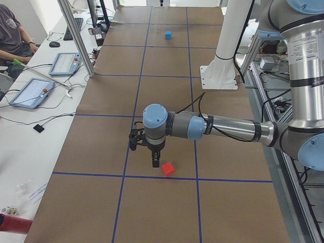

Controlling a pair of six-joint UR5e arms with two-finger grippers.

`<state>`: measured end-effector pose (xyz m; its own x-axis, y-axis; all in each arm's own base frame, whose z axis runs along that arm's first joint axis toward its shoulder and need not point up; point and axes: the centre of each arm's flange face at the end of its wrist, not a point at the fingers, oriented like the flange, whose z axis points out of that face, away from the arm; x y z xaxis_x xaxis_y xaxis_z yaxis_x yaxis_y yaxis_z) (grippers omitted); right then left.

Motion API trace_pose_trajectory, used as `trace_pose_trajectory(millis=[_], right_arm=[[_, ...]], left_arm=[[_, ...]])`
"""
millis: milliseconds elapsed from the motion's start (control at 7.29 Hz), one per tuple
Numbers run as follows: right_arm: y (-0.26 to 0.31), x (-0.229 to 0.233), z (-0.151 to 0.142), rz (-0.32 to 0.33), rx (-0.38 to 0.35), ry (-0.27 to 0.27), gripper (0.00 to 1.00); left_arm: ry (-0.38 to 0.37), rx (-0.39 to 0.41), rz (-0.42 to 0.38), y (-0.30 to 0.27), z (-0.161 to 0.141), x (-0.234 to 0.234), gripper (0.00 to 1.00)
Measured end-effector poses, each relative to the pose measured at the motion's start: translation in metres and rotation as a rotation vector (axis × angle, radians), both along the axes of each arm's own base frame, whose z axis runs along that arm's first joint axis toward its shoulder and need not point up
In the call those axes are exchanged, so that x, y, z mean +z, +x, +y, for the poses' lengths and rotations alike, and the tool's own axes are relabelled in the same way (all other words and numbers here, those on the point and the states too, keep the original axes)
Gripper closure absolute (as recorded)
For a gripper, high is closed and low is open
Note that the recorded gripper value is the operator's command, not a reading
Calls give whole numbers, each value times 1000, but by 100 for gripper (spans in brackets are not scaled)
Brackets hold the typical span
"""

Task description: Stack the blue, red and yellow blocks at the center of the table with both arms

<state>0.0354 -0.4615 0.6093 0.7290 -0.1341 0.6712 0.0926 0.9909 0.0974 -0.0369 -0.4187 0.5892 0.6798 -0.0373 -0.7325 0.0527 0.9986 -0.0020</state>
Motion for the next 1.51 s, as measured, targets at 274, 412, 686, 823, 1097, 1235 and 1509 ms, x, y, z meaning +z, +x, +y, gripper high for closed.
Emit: trace_pose_trajectory(millis=[274,412,686,823,1097,1235,1509], right_arm=[[-2,-6,5,-13,-6,12,0],[-9,-11,5,-30,-18,16,0],[-40,-20,5,-53,-29,-24,0],[-57,-27,6,-57,-13,-67,1],[-98,-37,22,-76,71,-138,1],[-124,-38,40,-109,119,-150,1],[-183,-43,69,-136,183,-224,1]], left_arm=[[4,2,0,0,0,-2,0],[7,2,0,1,0,-3,0],[8,3,0,1,0,-4,0],[8,3,0,1,0,-4,0],[6,2,0,1,0,-3,0],[6,2,0,1,0,-3,0],[6,2,-1,1,0,-3,0]])
